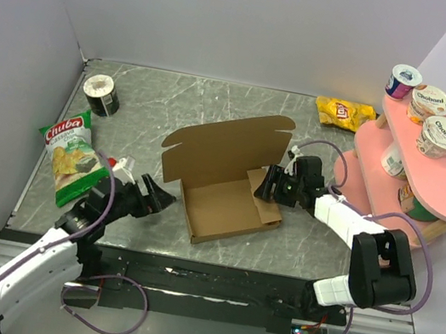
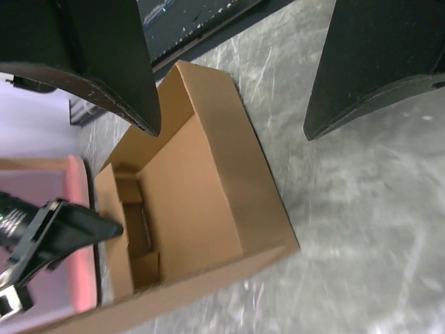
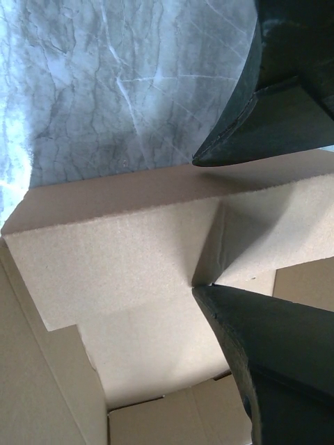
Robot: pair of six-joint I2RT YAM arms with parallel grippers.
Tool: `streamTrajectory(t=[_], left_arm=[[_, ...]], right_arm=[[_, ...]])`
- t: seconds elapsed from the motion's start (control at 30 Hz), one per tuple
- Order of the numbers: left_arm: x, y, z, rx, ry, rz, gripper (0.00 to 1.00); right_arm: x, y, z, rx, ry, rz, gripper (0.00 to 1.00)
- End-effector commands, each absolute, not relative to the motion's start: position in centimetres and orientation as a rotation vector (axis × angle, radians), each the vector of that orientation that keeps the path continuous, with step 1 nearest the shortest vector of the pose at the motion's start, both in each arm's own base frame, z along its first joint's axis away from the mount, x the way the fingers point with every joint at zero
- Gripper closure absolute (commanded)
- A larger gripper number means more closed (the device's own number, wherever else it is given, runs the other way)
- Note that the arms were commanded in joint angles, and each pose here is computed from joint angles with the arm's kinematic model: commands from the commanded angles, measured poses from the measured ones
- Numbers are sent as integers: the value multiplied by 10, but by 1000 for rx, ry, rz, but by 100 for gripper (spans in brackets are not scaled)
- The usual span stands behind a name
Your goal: Fold the paper box
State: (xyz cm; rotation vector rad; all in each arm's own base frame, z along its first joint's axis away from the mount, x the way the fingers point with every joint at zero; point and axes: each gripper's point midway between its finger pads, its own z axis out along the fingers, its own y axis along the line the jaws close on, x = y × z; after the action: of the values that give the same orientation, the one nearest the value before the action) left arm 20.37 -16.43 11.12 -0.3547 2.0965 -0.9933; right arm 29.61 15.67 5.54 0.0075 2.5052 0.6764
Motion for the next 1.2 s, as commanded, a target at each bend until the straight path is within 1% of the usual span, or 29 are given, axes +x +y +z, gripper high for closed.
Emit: streamTrajectory(t=[0.0, 0.07, 0.13, 0.33, 0.57, 0.7, 0.83, 0.9, 0.93, 0.97, 1.13, 1.17], left_arm=[[216, -186, 130, -360, 1989, -1118, 10], [218, -188, 114, -373, 2027, -1105, 11], [221, -192, 111, -374, 2007, -1135, 12], [234, -201, 120, -362, 1958, -1174, 13], [243, -204, 103, -334, 2020, -1078, 14], [250, -202, 95, -316, 2050, -970, 18], [256, -208, 100, -261, 2049, -927, 22], [261, -209, 97, -234, 2055, -876, 26], [265, -211, 101, -222, 2047, -866, 27], [266, -211, 100, -197, 2051, -847, 33], [276, -211, 93, -163, 2084, -758, 46], [278, -207, 92, -166, 2086, -722, 51]], right_arm=[[299, 155, 61, 10, 2467, 605, 25], [298, 155, 64, 5, 2464, 593, 25], [297, 156, 67, -7, 2459, 567, 23], [297, 156, 66, -13, 2463, 541, 23], [299, 157, 62, -3, 2472, 505, 24], [299, 161, 62, -5, 2469, 509, 25], [297, 167, 63, -18, 2471, 537, 26], [297, 167, 61, -17, 2477, 518, 27], [297, 166, 60, -14, 2480, 505, 30], [298, 164, 58, -12, 2485, 490, 31], [303, 158, 58, 21, 2484, 382, 34], [303, 155, 57, 31, 2486, 361, 35]])
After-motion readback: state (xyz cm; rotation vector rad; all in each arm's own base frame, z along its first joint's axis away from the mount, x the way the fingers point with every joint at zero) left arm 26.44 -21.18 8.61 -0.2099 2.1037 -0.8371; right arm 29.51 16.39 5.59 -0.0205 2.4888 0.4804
